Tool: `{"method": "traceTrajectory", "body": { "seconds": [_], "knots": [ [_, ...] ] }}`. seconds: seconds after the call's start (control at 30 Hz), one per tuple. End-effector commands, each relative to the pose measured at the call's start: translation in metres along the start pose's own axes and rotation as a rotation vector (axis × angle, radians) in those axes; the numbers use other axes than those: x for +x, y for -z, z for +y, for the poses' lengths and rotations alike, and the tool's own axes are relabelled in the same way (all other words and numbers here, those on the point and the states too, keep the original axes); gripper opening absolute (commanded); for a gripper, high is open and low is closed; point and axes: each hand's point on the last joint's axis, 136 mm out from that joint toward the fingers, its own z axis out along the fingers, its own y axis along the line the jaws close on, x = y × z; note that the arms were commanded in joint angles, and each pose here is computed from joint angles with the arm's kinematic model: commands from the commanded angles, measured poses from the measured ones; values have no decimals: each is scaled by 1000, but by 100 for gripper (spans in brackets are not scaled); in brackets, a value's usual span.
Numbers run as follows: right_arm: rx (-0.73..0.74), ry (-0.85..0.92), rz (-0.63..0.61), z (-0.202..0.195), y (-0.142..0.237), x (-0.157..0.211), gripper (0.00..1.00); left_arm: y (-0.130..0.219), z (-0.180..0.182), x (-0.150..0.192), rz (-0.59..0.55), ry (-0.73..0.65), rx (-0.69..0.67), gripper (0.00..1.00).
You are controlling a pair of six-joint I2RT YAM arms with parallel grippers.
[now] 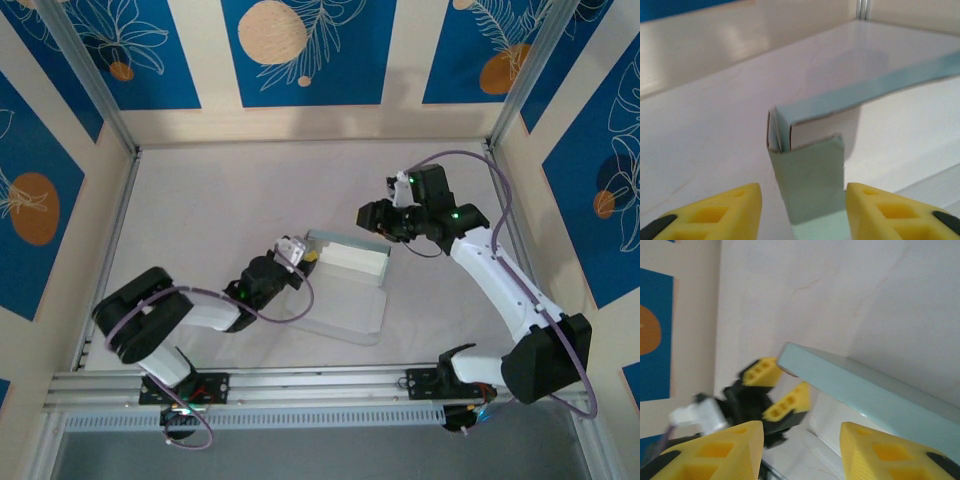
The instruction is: Fold the paper box
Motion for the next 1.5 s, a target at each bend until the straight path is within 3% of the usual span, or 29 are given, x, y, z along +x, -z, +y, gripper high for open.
{"method": "traceTrajectory", "body": {
  "seconds": [0.0, 0.2, 0.33, 0.43, 0.6, 0.77, 0.97, 1.23, 1.47],
  "knots": [
    [67, 21, 12, -17, 6, 9, 45, 15, -5, -30, -65, 30, 38, 49],
    [215, 33, -18, -50, 10, 16, 43, 41, 15, -80, -130, 57, -32, 48],
    [220, 46, 0, -60, 2, 19, 45, 38, 28, -92, -121, 33, -93, 50],
    [184, 105, 36, -50, -5, 17, 45, 37, 58, -78, -59, 31, -206, 49],
    [199, 288, 55, -28, -18, 8, 44, 32, 109, -19, 104, 211, -248, 43],
    [205, 361, 135, -16, -49, 9, 42, 0, 80, 18, 220, 236, -38, 46],
    [227, 373, 194, -17, -72, 17, 40, -16, 34, 24, 214, 242, 244, 48],
    [220, 368, 231, -19, -83, 28, 37, -14, 19, 19, 166, 244, 339, 47],
    [211, 385, 260, -18, -88, 40, 36, -24, 15, 20, 176, 194, 343, 46]
  ]
}}
